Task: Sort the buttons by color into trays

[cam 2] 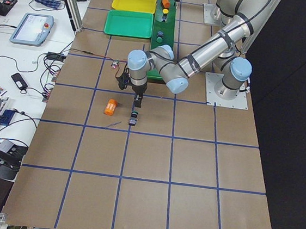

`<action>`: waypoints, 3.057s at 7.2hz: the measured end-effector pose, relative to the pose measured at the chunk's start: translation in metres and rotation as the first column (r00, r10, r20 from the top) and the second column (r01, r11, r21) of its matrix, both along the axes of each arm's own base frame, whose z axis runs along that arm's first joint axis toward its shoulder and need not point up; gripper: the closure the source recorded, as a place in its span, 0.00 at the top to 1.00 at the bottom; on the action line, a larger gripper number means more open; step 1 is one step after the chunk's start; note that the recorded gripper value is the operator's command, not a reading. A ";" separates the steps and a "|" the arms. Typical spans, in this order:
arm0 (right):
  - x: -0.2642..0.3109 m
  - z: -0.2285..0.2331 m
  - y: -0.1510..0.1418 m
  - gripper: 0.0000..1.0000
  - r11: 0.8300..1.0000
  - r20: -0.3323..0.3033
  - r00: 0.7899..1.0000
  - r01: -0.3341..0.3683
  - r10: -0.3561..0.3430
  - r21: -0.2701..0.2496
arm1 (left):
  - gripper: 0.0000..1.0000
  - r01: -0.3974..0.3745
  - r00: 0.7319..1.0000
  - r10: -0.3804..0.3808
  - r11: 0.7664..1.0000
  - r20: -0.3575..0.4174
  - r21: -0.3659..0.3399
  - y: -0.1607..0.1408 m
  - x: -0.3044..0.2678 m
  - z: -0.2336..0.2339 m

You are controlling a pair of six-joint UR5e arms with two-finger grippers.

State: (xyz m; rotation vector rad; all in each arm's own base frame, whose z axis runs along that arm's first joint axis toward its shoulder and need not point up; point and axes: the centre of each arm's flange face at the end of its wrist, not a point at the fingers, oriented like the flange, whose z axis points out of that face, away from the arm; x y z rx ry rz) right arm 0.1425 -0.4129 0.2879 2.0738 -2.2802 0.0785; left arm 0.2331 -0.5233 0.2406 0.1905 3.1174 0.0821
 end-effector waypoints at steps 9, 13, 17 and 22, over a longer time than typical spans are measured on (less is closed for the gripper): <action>0.000 -0.001 0.001 1.00 1.000 0.000 1.000 0.003 -0.003 0.004 | 1.00 0.143 0.990 -0.144 0.988 -0.015 -0.053 -0.014 0.039 -0.044; 0.000 -0.002 0.000 1.00 1.000 0.000 1.000 0.001 -0.001 0.005 | 1.00 0.144 0.989 -0.146 0.988 -0.014 -0.062 -0.024 0.047 -0.047; 0.000 -0.002 0.000 0.29 1.000 0.000 1.000 -0.002 0.002 0.006 | 0.93 0.124 0.992 -0.125 0.991 -0.033 -0.051 -0.021 0.046 -0.056; 0.000 0.004 -0.003 0.26 1.000 0.000 1.000 -0.005 0.005 -0.007 | 0.21 0.118 0.992 -0.119 0.993 -0.038 -0.028 -0.017 0.038 -0.042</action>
